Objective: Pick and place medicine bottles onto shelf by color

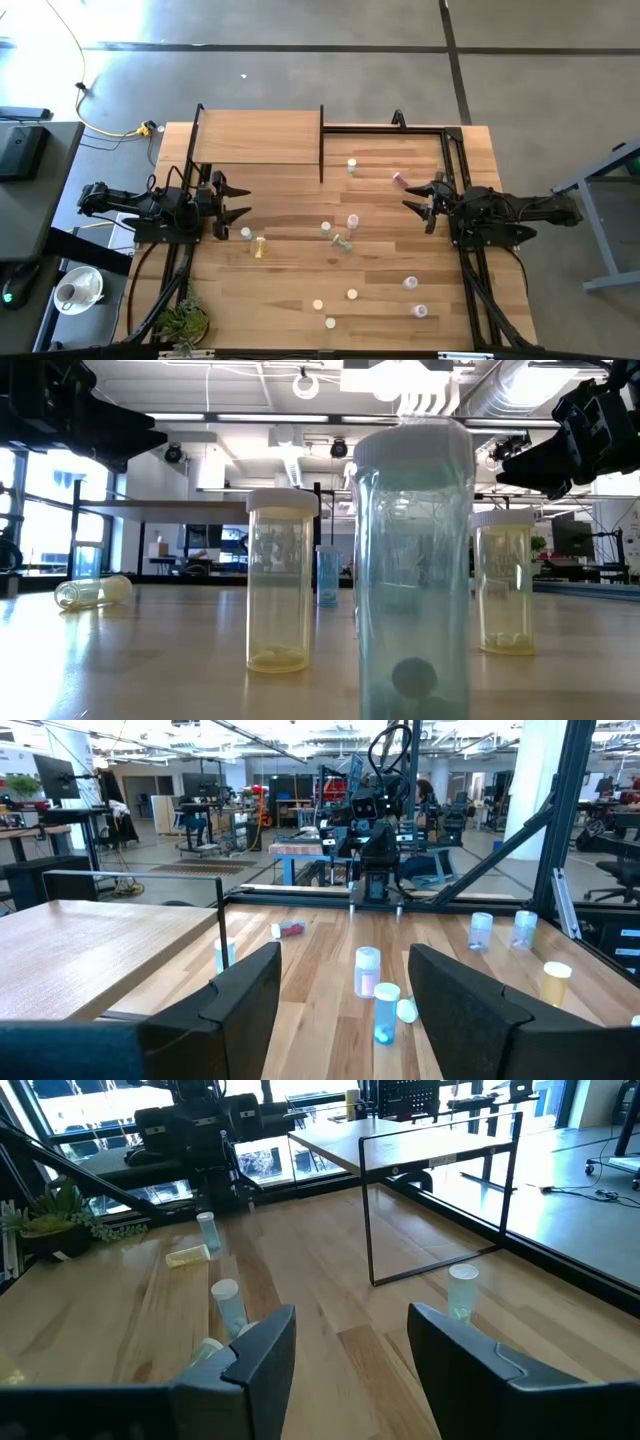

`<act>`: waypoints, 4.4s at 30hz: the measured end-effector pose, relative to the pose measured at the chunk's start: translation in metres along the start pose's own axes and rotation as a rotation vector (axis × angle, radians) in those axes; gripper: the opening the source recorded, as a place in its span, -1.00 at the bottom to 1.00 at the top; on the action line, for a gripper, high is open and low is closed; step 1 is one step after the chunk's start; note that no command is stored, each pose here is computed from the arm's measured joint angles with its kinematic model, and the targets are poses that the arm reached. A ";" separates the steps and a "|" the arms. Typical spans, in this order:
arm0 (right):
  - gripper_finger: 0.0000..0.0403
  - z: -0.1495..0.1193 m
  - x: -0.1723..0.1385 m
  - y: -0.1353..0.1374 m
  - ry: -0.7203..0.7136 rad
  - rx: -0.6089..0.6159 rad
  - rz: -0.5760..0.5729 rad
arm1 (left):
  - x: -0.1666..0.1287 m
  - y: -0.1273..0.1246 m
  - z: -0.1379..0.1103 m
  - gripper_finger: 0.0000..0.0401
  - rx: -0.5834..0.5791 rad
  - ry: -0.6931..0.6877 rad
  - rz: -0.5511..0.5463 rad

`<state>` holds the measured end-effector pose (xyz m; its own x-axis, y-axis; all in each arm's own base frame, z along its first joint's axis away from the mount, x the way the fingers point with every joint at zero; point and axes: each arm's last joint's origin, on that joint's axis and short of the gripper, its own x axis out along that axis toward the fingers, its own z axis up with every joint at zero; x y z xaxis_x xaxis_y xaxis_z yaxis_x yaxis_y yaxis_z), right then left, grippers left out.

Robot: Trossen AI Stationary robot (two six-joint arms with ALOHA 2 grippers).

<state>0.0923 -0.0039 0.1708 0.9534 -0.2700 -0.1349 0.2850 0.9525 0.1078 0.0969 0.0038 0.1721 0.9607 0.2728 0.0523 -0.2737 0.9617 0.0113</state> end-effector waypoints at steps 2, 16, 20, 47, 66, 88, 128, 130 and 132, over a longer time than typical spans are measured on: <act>-0.08 0.000 0.000 0.000 0.000 0.000 0.000 | 0.000 0.000 0.000 0.05 0.000 0.000 0.000; -0.08 0.000 0.000 0.000 0.000 0.000 0.000 | 0.000 0.000 0.000 0.05 0.000 0.000 0.000; -0.08 0.000 0.000 0.000 0.000 0.000 0.000 | 0.000 0.000 0.000 0.05 0.000 0.001 0.000; -0.08 0.000 0.000 0.000 0.000 0.000 0.000 | 0.000 0.000 0.000 0.05 0.001 0.000 0.000; -0.08 0.000 0.000 0.000 0.000 0.000 0.000 | 0.000 0.000 0.000 0.05 0.000 0.000 0.000; -0.08 0.000 0.000 0.000 0.000 0.000 0.000 | 0.000 0.000 0.000 0.05 0.000 0.000 0.000; -0.08 0.000 0.000 0.000 0.000 0.000 0.000 | 0.000 -0.001 0.000 0.05 -0.079 0.000 -0.018; -0.08 0.000 0.000 0.000 0.000 0.000 0.000 | 0.000 -0.001 0.000 0.05 -0.079 -0.001 -0.018; -0.08 0.000 0.000 0.000 0.000 0.000 0.000 | 0.000 -0.001 0.000 0.05 -0.080 -0.003 -0.018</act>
<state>0.0923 -0.0039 0.1709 0.9534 -0.2700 -0.1346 0.2849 0.9524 0.1080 0.0971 0.0033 0.1725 0.9652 0.2553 0.0560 -0.2515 0.9655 -0.0677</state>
